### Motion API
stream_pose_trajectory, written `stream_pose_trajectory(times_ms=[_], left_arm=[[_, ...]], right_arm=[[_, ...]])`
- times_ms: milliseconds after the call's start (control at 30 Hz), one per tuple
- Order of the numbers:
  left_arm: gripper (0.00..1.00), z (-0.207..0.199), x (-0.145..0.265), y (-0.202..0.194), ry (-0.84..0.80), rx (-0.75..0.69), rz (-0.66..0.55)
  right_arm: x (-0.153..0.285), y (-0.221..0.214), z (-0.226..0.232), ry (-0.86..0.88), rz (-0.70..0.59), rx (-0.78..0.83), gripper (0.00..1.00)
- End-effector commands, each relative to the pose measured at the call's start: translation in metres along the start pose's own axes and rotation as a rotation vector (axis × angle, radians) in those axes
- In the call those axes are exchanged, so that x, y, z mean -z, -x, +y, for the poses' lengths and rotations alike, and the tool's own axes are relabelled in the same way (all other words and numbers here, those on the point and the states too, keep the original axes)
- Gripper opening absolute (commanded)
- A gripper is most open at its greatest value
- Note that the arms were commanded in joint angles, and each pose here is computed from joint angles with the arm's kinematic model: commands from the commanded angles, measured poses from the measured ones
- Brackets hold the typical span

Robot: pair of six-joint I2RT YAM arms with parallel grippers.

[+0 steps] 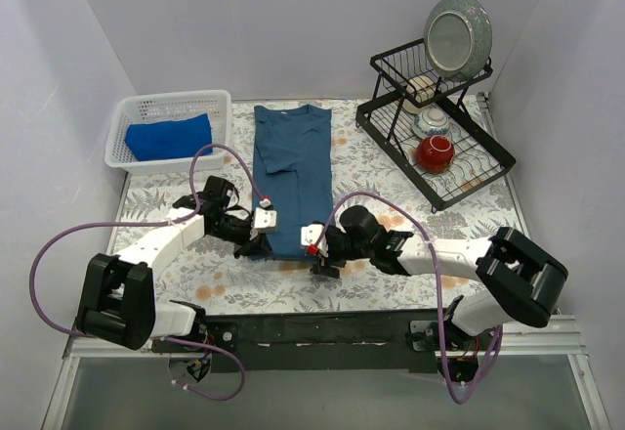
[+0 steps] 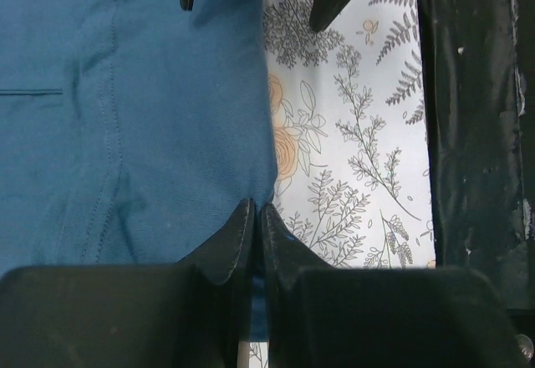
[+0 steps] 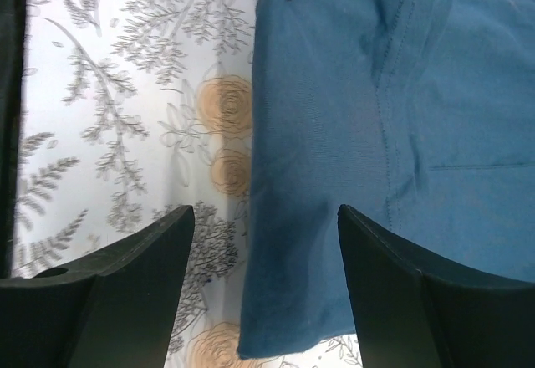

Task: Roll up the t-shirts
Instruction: Roll the T-shirt to the center of the board.

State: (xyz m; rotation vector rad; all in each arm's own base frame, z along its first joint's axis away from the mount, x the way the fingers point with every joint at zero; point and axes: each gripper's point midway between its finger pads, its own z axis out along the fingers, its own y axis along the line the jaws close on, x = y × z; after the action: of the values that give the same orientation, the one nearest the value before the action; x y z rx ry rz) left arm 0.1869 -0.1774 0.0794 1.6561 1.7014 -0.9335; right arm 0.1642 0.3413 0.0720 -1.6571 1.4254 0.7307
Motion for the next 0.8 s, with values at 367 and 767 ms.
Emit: stream_pose_trajectory(times_ms=[367,767], left_arm=[[0.08,0.008,0.017,0.019,0.026,0.049,-0.114],[0.73,-0.002,0.029,0.018,0.439,-0.379,-0.186]], right_arm=[[-0.024,-0.019,-0.056,-0.235,0.058,0.126,0.26],[-0.022,-0.016,-0.026,-0.01,0.068,-0.161,0.04]])
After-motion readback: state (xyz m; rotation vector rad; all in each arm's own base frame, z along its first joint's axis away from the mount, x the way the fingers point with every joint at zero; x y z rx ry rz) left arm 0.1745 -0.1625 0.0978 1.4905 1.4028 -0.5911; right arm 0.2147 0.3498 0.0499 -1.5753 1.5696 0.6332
